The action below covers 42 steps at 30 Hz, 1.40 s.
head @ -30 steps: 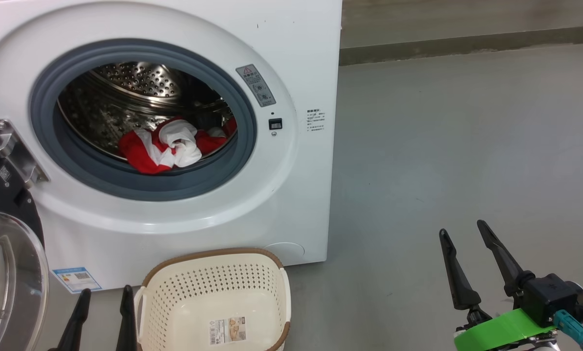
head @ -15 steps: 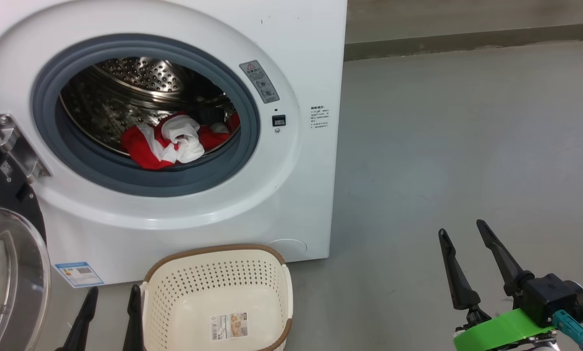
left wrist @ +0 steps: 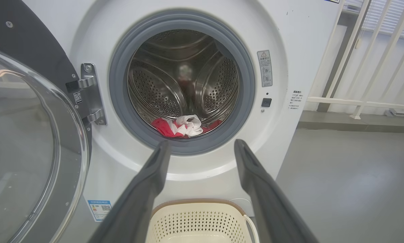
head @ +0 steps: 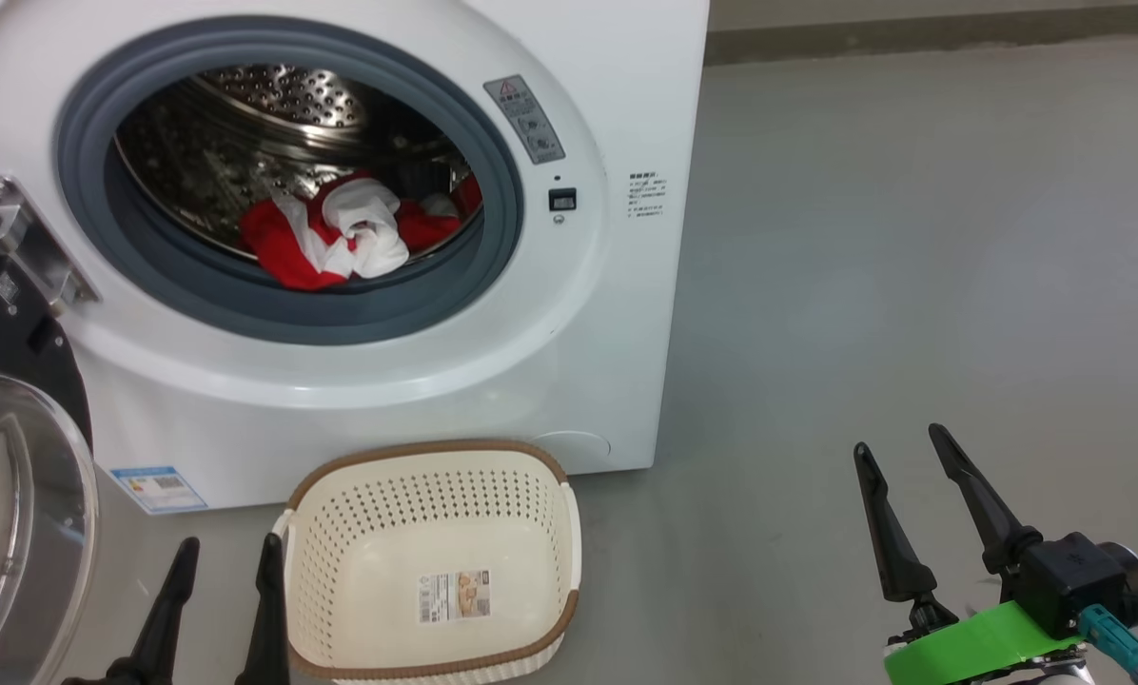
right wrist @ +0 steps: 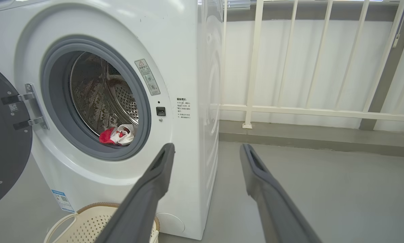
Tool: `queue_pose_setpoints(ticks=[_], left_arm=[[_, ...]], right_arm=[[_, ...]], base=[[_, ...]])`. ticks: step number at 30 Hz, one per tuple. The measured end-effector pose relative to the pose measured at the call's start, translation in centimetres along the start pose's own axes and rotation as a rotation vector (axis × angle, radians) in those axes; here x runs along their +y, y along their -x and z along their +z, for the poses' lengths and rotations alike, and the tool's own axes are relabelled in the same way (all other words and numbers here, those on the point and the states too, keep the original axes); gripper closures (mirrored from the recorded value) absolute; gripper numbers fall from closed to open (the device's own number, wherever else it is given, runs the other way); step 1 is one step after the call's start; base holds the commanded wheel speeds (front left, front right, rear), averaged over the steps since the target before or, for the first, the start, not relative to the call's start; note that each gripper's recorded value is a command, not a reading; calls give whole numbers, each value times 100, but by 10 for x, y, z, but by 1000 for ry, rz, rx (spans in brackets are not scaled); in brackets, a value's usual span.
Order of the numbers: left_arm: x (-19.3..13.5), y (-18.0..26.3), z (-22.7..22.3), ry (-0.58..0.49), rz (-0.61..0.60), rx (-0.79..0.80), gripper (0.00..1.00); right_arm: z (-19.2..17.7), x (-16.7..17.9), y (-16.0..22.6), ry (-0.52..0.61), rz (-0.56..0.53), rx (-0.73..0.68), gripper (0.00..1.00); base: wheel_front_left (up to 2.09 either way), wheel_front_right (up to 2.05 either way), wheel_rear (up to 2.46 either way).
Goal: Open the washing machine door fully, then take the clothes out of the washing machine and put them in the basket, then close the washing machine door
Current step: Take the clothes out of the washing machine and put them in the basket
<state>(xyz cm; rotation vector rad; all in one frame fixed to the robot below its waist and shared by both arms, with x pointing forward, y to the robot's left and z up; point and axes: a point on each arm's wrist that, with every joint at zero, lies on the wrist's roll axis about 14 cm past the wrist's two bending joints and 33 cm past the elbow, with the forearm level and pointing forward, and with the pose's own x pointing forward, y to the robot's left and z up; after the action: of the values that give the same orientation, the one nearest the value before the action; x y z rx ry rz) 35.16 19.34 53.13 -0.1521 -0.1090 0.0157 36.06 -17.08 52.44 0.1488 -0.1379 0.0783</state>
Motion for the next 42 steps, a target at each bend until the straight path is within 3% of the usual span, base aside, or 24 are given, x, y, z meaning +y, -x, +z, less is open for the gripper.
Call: queue_pose_setpoints(ticks=[19,42], left_arm=[[-1,-63,-10,44,-5,-15,0],[5,-179,-40,21,-47,-39,0]], right_arm=[[-41,4,-33,-14,23,98,0],[-108,-11,-72,-26,-4,217,0]], base=[[0,0,0],[0,0,0]])
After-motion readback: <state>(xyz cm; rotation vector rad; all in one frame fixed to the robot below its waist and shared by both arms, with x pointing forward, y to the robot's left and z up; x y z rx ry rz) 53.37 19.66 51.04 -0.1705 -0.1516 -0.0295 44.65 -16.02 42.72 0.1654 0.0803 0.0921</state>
